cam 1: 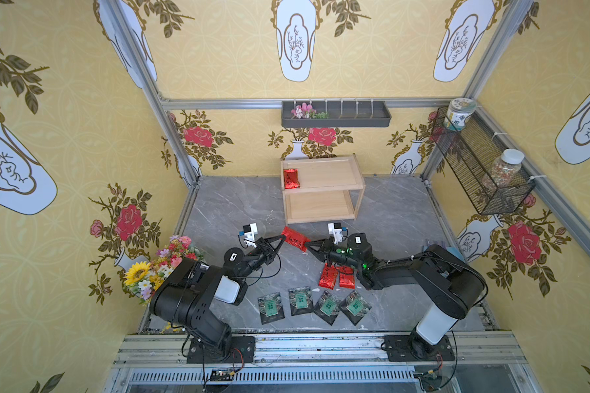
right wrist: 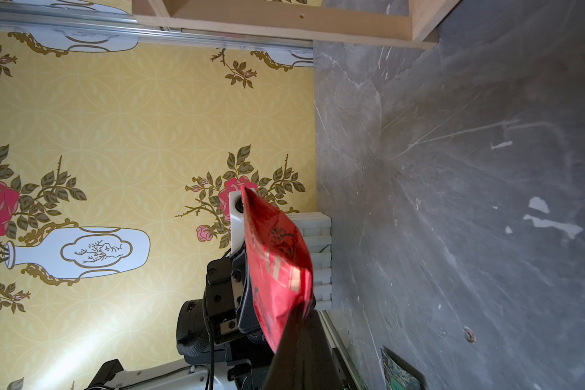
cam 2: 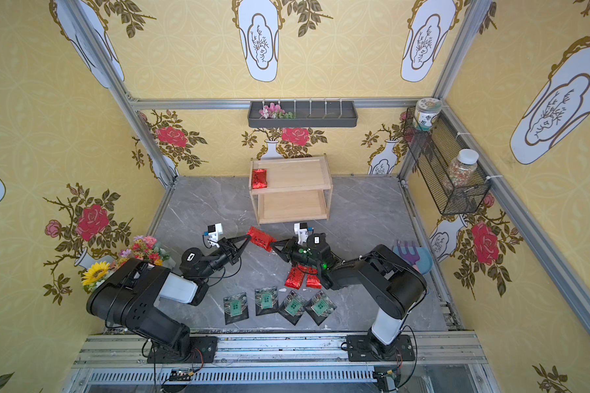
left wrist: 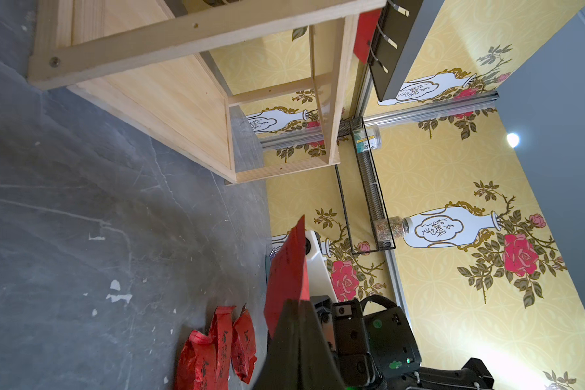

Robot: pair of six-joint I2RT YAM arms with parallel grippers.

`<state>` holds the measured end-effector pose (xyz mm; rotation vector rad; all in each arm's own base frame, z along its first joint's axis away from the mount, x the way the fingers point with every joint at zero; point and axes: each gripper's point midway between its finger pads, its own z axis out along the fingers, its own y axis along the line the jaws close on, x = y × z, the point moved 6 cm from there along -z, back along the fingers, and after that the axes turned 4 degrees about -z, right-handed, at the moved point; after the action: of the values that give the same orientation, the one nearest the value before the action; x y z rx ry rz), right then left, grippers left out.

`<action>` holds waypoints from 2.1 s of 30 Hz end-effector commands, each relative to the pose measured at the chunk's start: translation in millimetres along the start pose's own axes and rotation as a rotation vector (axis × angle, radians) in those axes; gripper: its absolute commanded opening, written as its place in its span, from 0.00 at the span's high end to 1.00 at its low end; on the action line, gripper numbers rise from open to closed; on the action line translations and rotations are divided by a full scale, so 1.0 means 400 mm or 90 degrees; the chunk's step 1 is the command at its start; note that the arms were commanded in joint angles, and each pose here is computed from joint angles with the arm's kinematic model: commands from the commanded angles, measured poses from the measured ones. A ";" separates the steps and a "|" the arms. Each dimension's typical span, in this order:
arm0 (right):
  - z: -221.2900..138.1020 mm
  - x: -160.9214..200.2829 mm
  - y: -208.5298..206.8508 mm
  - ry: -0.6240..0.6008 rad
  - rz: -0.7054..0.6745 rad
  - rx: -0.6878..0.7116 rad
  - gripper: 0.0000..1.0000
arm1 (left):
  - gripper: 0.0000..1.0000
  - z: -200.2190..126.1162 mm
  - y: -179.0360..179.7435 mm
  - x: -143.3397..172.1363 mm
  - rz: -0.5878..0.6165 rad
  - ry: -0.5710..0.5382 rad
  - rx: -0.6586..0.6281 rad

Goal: Place the tea bags on the shelf by color
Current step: Place the tea bag on the shelf.

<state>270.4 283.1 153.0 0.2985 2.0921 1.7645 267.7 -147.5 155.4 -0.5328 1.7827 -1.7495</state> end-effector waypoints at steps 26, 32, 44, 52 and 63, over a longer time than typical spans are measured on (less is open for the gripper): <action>0.019 -0.121 0.216 -0.068 -0.144 0.071 1.00 | 0.48 -0.016 -0.204 -0.101 0.195 -0.124 -0.169; 0.067 -0.197 0.275 -0.114 -0.148 0.073 1.00 | 0.46 -0.012 -0.213 -0.122 0.206 -0.152 -0.187; 0.043 -0.338 0.337 -0.273 -0.119 0.109 1.00 | 0.46 0.001 -0.229 -0.139 0.240 -0.145 -0.200; 0.062 -0.406 0.299 -0.374 -0.037 0.211 1.00 | 0.46 -0.009 -0.235 -0.134 0.246 -0.143 -0.201; 0.120 -0.440 0.252 -0.416 -0.013 0.236 0.96 | 0.46 -0.019 -0.235 -0.129 0.256 -0.143 -0.205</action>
<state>437.1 274.7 267.4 0.7972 1.9287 1.0523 291.4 -114.4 257.6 -0.4524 1.8563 -1.1136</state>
